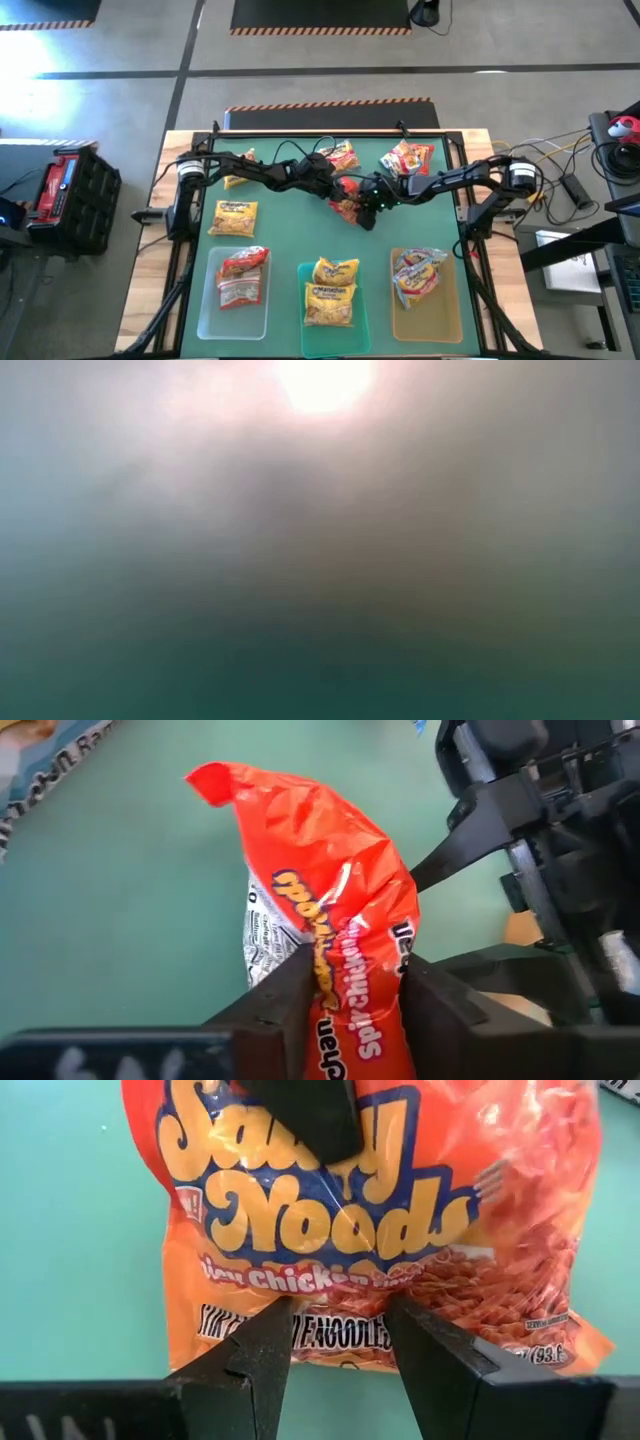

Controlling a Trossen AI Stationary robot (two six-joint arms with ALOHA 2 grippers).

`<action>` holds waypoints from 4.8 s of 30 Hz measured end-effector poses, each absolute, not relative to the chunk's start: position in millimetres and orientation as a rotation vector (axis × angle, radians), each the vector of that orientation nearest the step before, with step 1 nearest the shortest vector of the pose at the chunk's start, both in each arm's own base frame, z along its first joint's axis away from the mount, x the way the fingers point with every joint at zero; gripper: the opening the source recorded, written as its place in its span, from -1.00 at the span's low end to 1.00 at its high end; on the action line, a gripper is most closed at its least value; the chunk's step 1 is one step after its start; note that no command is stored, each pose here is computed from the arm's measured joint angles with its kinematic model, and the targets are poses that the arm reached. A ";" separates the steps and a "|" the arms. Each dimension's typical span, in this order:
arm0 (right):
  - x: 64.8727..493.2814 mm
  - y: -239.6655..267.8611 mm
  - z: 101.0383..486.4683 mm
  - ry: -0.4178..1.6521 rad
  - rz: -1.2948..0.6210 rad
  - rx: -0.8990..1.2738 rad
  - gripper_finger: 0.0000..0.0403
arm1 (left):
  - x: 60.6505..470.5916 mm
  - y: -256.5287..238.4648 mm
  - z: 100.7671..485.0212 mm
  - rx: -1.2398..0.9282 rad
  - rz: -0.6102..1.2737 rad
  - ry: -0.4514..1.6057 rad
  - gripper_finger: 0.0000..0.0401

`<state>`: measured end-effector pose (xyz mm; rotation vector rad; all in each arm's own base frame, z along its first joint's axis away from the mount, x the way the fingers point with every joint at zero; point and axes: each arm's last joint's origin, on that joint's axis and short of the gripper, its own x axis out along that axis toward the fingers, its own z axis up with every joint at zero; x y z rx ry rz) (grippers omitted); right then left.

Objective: Sort Maruchan noodles
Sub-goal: Put the orange noodle pack into the white bin, then put the blue noodle pack into the yellow bin

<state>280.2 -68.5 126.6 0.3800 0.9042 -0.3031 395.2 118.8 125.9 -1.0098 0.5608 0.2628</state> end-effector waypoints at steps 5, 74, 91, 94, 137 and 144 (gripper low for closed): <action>267.3 -65.2 149.9 0.892 -0.305 0.392 -0.21 | 393.7 123.5 125.9 -1.034 0.267 0.557 -0.72; 232.6 -55.6 207.6 0.789 -0.347 0.448 -0.21 | 178.5 -116.7 277.6 -0.381 0.253 1.481 -0.76; 232.5 -55.7 207.7 0.769 -0.398 0.562 -0.21 | 180.8 -107.7 279.4 -0.301 0.394 1.361 -0.20; 233.2 -57.2 211.5 0.747 -0.432 0.637 -0.21 | 181.3 -103.0 281.7 -0.300 0.439 1.309 -0.19; 274.5 -124.8 210.3 0.405 -0.722 0.497 -0.21 | 313.4 44.5 265.0 -0.564 0.604 0.669 -0.19; 311.1 -142.2 178.8 0.517 -0.748 0.438 -0.21 | 320.0 44.1 263.3 -0.599 0.600 0.627 -0.19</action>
